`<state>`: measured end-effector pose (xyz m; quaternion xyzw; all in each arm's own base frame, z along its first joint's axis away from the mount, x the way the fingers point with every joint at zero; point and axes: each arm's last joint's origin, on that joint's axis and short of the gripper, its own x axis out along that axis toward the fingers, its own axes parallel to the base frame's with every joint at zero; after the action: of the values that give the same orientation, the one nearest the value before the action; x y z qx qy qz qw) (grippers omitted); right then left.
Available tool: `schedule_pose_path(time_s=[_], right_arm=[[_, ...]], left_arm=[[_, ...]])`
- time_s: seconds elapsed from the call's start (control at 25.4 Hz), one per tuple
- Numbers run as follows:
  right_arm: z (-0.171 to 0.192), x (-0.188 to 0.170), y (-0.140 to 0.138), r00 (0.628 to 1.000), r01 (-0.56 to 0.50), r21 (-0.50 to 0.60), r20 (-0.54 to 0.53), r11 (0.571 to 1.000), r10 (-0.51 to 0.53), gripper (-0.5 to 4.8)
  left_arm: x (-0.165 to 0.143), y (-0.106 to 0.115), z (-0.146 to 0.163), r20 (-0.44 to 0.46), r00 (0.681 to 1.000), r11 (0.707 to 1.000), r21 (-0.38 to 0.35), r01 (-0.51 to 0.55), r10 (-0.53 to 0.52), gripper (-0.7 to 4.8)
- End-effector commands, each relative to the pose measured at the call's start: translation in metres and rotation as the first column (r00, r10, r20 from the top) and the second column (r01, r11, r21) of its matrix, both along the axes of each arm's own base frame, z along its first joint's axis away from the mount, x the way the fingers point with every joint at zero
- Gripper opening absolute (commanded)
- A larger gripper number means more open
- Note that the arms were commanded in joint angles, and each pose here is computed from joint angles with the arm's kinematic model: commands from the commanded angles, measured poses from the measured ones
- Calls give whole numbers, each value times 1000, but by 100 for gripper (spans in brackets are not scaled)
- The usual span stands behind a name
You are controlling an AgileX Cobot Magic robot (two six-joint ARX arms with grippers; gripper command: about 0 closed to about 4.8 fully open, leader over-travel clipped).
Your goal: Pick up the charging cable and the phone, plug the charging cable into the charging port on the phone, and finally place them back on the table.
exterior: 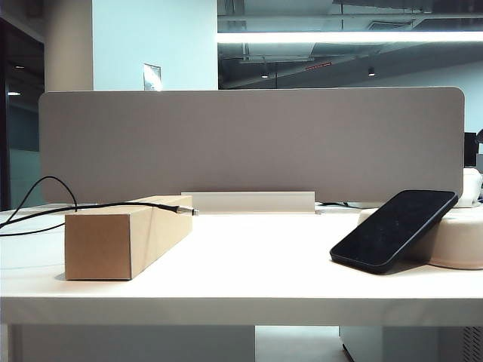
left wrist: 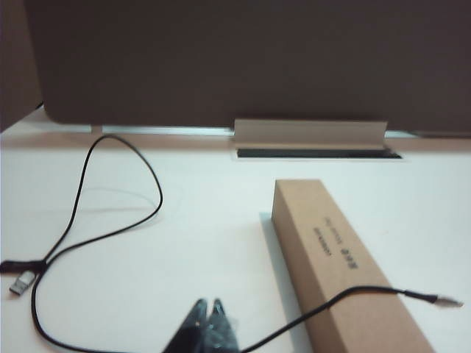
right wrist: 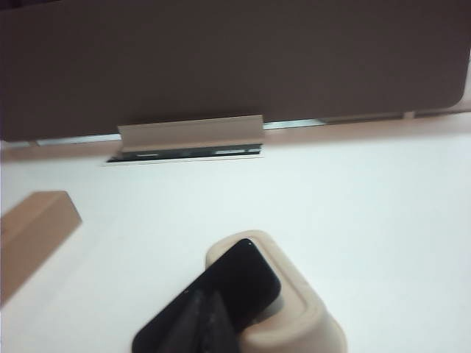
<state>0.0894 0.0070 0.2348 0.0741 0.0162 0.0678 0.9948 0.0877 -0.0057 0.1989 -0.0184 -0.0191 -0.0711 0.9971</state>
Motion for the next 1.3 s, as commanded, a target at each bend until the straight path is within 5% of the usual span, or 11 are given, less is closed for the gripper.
schedule_pose_path(time_s=[0.04, 0.24, 0.63, 0.79, 1.3], right_arm=[[10, 5, 1, 999, -6, 65, -52, 998, 10, 17], [15, 16, 3, 989, -79, 128, -114, 989, 94, 55], [1, 39, 5, 952, -19, 252, -291, 968, 94, 70], [-10, 54, 6, 915, 6, 312, -385, 950, 121, 165], [-53, 103, 14, 780, -12, 451, -554, 893, 290, 338]], left_arm=[[-4, 0, 12, 39, 999, 1000, -3, 9, -9, -6], [-6, 0, 19, 60, 998, 1000, -3, 10, -10, -6], [-6, -3, 16, 25, 995, 996, 4, 93, -93, -6], [-6, -3, 16, 24, 995, 995, 5, 102, -102, -5], [-3, -6, 14, -41, 979, 980, -1, 201, -201, -5]])
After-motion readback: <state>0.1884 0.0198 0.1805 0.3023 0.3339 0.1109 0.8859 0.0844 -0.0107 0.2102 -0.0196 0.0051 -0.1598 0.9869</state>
